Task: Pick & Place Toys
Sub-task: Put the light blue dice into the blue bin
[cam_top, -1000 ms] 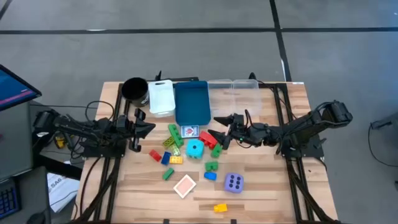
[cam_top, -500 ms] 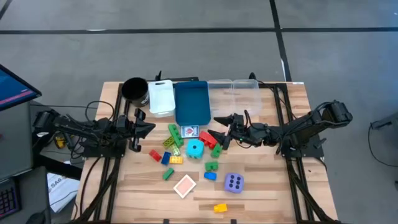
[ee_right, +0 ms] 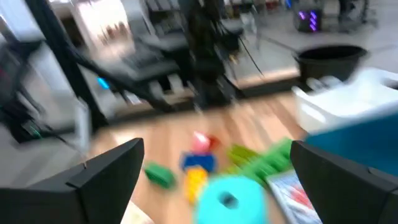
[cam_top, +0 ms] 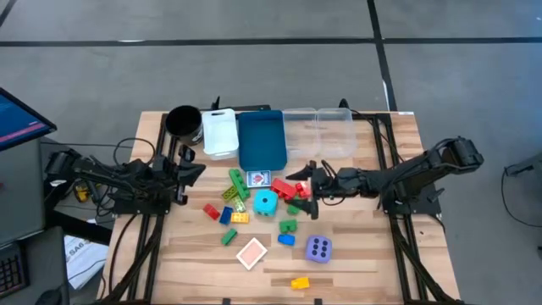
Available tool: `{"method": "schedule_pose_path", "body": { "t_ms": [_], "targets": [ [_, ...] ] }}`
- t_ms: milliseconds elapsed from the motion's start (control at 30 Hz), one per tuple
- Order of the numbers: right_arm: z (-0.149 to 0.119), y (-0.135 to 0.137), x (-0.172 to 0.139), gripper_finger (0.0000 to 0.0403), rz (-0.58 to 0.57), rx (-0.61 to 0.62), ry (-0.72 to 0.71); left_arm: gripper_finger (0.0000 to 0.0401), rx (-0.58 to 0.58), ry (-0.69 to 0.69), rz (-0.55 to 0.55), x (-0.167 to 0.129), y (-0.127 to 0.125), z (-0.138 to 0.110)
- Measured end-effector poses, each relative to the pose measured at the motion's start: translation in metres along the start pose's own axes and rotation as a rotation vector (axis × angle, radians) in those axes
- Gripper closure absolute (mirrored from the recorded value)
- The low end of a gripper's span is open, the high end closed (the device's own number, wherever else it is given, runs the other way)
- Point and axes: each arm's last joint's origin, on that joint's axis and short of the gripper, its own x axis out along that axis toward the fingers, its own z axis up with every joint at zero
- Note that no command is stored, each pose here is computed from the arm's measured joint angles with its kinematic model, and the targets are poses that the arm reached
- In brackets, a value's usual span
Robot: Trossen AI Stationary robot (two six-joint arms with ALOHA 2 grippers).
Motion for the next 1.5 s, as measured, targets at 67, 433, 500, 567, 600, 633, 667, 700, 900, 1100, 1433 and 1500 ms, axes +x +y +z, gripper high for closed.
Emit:
{"method": "schedule_pose_path", "body": {
  "t_ms": [67, 433, 500, 567, 600, 633, 667, 700, 900, 1100, 1433, 1500],
  "targets": [
    [0.001, -0.006, 0.001, 0.0003, -0.041, -0.051, 0.084, 0.0398, -0.001, -0.007, 0.000, 0.000, 0.000, 0.000],
    [0.009, -0.037, 0.019, 0.0003, -0.200, -0.140, 0.126, 0.0398, -0.004, -0.021, 0.010, 0.000, 0.000, 0.002],
    [0.005, -0.037, 0.022, 0.0003, -0.254, -0.178, 0.125, 0.0398, -0.001, -0.020, 0.010, 0.000, 0.000, 0.002],
    [0.000, -0.034, 0.026, 0.0003, -0.268, -0.211, 0.120, 0.0398, 0.005, -0.013, 0.011, 0.000, 0.000, 0.001],
    [-0.002, -0.032, 0.028, 0.0003, -0.259, -0.217, 0.111, 0.0398, 0.006, -0.011, 0.011, 0.000, 0.000, 0.001],
    [-0.003, -0.028, 0.030, 0.0003, -0.244, -0.217, 0.098, 0.0398, 0.008, -0.004, 0.012, 0.000, 0.000, 0.000],
    [-0.004, -0.024, 0.031, 0.0003, -0.225, -0.212, 0.091, 0.0398, 0.015, 0.009, 0.012, 0.000, 0.000, -0.001],
    [-0.004, -0.020, 0.031, 0.0003, -0.209, -0.206, 0.081, 0.0398, 0.029, 0.022, 0.012, 0.000, 0.000, -0.002],
    [-0.009, 0.002, 0.028, 0.0003, -0.151, -0.180, 0.080, 0.0398, 0.072, 0.077, 0.013, 0.000, 0.001, -0.008],
    [-0.009, 0.009, 0.027, 0.0003, -0.116, -0.042, 0.062, 0.0398, 0.055, 0.140, 0.016, -0.001, 0.001, -0.014],
    [-0.008, 0.023, 0.025, 0.0003, -0.062, -0.043, 0.034, 0.0398, -0.141, 0.305, 0.053, -0.005, 0.002, -0.030],
    [-0.009, 0.025, 0.024, 0.0003, -0.056, -0.056, 0.036, 0.0398, -0.167, 0.323, 0.061, -0.005, 0.002, -0.032]
  ]
}}
